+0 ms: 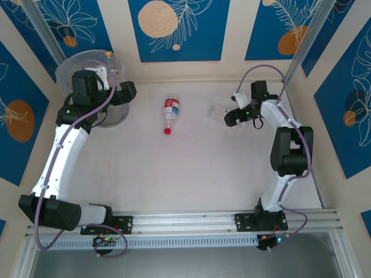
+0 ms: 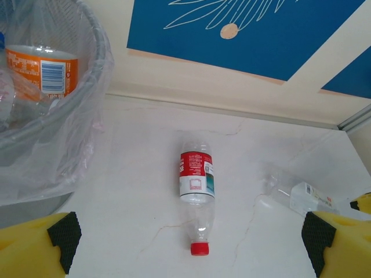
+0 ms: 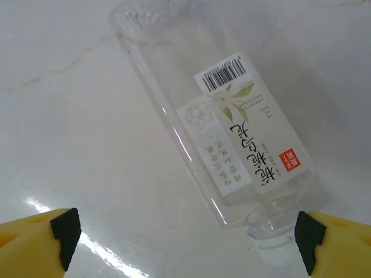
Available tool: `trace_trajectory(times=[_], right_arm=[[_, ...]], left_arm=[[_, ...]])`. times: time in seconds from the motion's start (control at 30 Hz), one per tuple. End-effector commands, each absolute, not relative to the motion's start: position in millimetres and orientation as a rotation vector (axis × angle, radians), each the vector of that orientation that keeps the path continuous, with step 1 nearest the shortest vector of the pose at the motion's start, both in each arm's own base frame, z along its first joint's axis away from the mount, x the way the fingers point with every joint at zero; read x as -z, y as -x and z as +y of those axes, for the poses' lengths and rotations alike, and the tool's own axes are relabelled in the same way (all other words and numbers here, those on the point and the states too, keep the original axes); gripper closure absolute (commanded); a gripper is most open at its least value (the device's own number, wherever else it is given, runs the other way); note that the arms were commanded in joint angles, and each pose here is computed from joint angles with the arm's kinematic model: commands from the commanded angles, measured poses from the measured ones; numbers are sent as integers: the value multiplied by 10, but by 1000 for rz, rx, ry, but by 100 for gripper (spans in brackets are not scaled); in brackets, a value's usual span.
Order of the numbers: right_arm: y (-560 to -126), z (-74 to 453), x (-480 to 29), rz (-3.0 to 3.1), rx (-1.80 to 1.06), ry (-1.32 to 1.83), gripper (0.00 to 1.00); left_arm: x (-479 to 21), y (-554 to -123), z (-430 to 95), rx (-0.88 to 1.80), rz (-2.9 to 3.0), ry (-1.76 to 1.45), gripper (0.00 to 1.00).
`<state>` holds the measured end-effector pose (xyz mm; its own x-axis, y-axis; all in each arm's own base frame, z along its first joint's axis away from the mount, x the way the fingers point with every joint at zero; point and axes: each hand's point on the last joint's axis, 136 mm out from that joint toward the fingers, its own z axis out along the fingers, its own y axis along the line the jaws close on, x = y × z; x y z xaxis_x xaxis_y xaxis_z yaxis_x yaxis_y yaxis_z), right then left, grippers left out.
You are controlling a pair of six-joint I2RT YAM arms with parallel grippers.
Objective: Put the plastic bottles in the bin
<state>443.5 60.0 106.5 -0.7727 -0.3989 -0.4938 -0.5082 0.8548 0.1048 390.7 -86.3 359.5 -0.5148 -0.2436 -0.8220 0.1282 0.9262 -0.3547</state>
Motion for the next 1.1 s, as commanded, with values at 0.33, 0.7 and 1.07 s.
trace_trajectory(times=[0.33, 0.7, 1.07], right_arm=[[-4718, 347, -698, 2689, -165, 886, 3], [-4629, 487, -393, 2734, -243, 1088, 4], [-4654, 686, -248, 2735, -255, 1129, 10]], left_arm=[[-3491, -3838, -833, 499, 1995, 160, 1], [-3371, -3819, -722, 429, 2022, 200, 1], [-3257, -3828, -719, 424, 2042, 204, 1]])
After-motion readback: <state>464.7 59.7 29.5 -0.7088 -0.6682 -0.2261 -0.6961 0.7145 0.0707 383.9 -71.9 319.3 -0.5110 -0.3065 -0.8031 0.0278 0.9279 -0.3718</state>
